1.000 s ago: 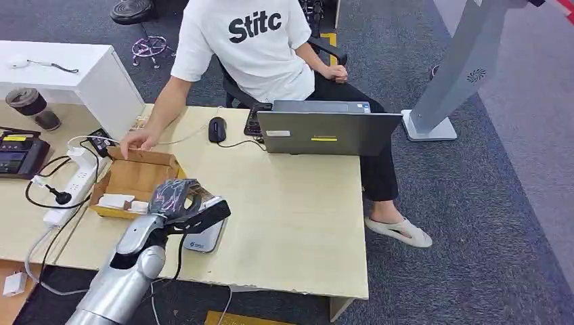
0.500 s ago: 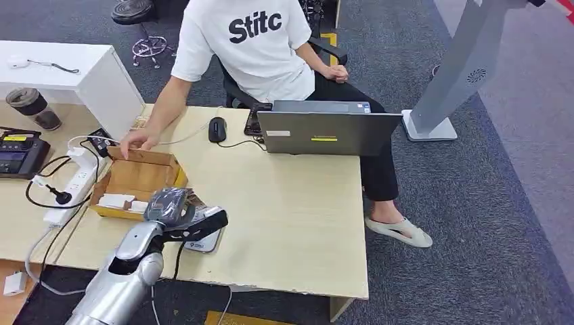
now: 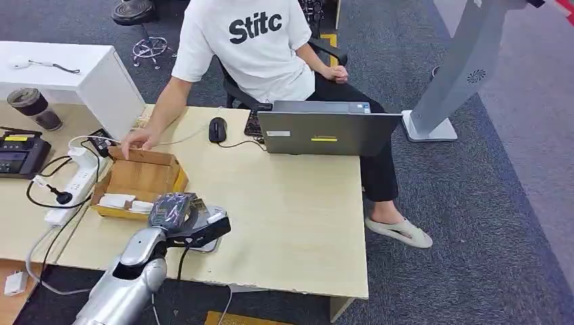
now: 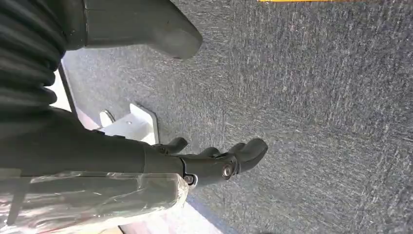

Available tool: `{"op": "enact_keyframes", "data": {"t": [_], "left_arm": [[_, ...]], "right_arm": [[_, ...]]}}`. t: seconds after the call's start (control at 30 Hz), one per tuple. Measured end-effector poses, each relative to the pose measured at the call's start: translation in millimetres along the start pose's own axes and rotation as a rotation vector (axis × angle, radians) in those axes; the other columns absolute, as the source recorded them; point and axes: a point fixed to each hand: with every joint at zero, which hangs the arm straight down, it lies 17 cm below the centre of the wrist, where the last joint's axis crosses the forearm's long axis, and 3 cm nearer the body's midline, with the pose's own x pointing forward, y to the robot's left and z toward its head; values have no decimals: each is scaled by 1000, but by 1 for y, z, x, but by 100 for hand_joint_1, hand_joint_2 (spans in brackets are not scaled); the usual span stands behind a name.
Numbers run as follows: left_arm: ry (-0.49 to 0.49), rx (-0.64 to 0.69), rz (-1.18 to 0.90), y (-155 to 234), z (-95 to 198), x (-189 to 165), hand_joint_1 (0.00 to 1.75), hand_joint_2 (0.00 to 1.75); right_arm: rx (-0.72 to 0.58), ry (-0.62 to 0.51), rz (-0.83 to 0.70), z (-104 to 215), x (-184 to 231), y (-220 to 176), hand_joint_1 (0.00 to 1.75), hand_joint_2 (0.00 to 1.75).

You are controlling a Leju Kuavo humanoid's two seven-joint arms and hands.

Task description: Pass the card to the sensor for recognition and then transmit it.

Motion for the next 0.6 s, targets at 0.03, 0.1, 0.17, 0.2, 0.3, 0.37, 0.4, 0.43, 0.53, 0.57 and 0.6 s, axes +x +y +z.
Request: {"op": "enact_keyframes", "data": {"t": [0.03,0.1,0.17,0.2,0.3,0.37,0.4,0.43,0.53,0.57,0.6], "left_arm": [[-3,0,1,-1,0,1,175,175],[-6,-3,5,-2,0,3,175,175],[-6,-5,6,-4,0,3,175,175],[-6,-6,7,-4,0,4,175,175],[-4,3,-7,-4,1,2,175,175],[3,18,-20,-1,1,-3,175,175],[8,22,-28,1,0,-7,175,175],[13,29,-42,4,-1,-12,175,175],[29,42,-77,14,-4,-30,175,175],[33,42,-84,16,-4,-34,175,175],[36,46,-93,18,-5,-38,175,175]], "right_arm": [[0,-1,1,0,0,0,0,175],[0,0,1,0,0,0,0,175],[0,0,1,0,0,0,0,175],[1,1,1,0,0,1,0,175],[2,-2,0,0,1,1,0,175],[0,-3,-1,0,1,1,0,175],[0,-4,-1,0,1,1,0,175],[-1,-5,0,0,1,1,0,175],[-1,-10,0,0,2,1,0,175],[-1,-11,0,0,2,1,0,175],[-1,-12,0,0,2,1,0,175]]}}
